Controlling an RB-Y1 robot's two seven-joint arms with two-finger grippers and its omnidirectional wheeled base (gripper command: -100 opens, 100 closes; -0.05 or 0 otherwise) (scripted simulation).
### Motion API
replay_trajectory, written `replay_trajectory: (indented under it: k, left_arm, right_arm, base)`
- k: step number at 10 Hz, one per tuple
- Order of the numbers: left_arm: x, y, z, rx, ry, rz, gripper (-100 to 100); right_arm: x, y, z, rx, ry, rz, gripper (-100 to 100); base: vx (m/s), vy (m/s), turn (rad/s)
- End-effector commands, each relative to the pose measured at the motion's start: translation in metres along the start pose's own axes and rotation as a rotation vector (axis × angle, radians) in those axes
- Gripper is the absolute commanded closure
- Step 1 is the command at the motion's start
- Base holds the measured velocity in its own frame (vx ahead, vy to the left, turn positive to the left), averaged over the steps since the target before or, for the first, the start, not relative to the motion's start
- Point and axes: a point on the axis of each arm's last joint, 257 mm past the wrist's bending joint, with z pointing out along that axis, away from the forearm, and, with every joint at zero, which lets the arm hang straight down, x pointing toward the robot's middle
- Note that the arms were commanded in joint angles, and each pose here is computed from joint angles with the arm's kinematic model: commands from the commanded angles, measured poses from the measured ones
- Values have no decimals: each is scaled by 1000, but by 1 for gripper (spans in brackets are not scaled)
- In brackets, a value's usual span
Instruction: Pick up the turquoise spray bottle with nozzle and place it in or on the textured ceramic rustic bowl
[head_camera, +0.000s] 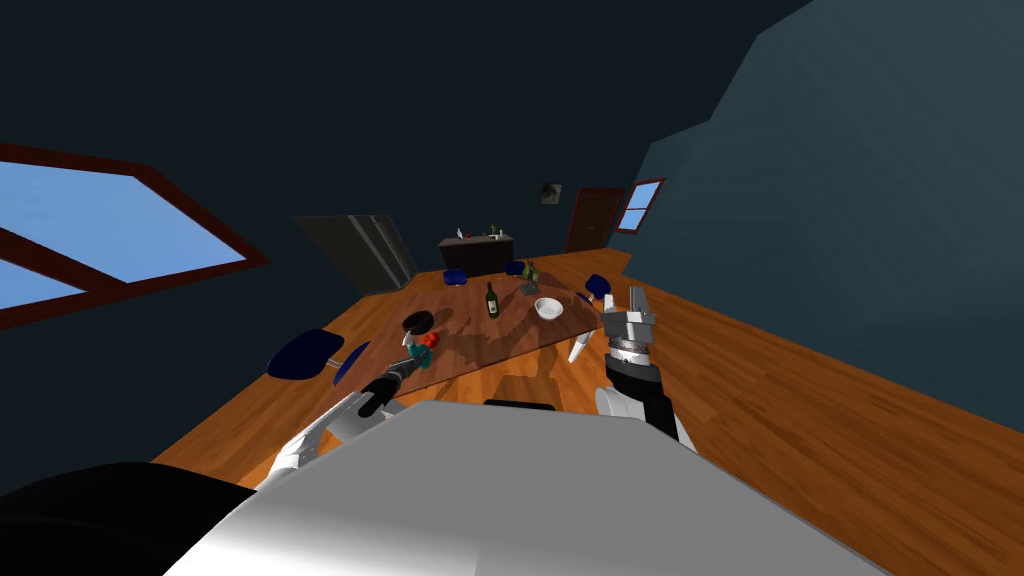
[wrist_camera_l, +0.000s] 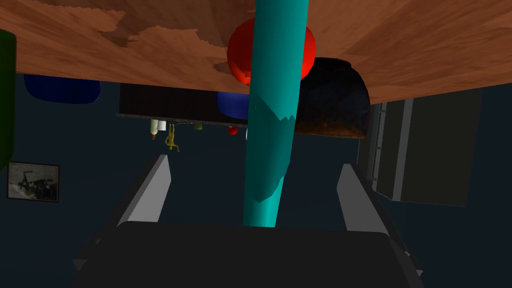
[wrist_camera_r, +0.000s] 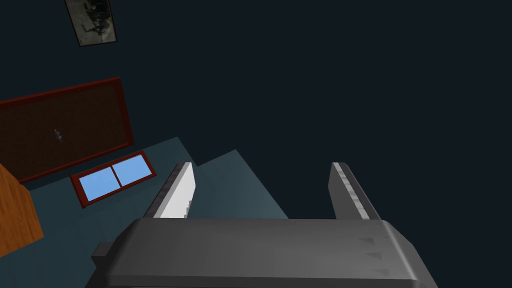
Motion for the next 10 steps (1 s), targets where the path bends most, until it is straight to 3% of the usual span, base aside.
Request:
replay_trajectory:
  k: [1, 3, 4, 8, 9, 10]
  left_arm:
    - [2, 4, 4, -7, -1, -4, -100]
    - [2, 5, 4, -9, 0, -5, -100]
    - [2, 5, 5, -9, -1, -6, 100]
    - [2, 5, 5, -10, 0, -5, 100]
    - [2, 5, 5, -9, 0, -5, 0]
    - [0, 1, 1, -1, 0, -1, 100]
  right_arm:
    - [0, 0, 0, 0, 0, 0, 0]
    - [0, 0, 0, 0, 0, 0, 0]
    - [0, 0, 0, 0, 0, 0, 0]
    - [0, 0, 0, 0, 0, 0, 0]
    - [0, 0, 0, 0, 0, 0, 0]
    - [0, 0, 0, 0, 0, 0, 0]
  base:
    - [23, 14, -95]
    - [16, 11, -40]
    - [0, 0, 0]
    - [0, 0, 0]
    - [0, 0, 0]
    - [-14, -10, 81]
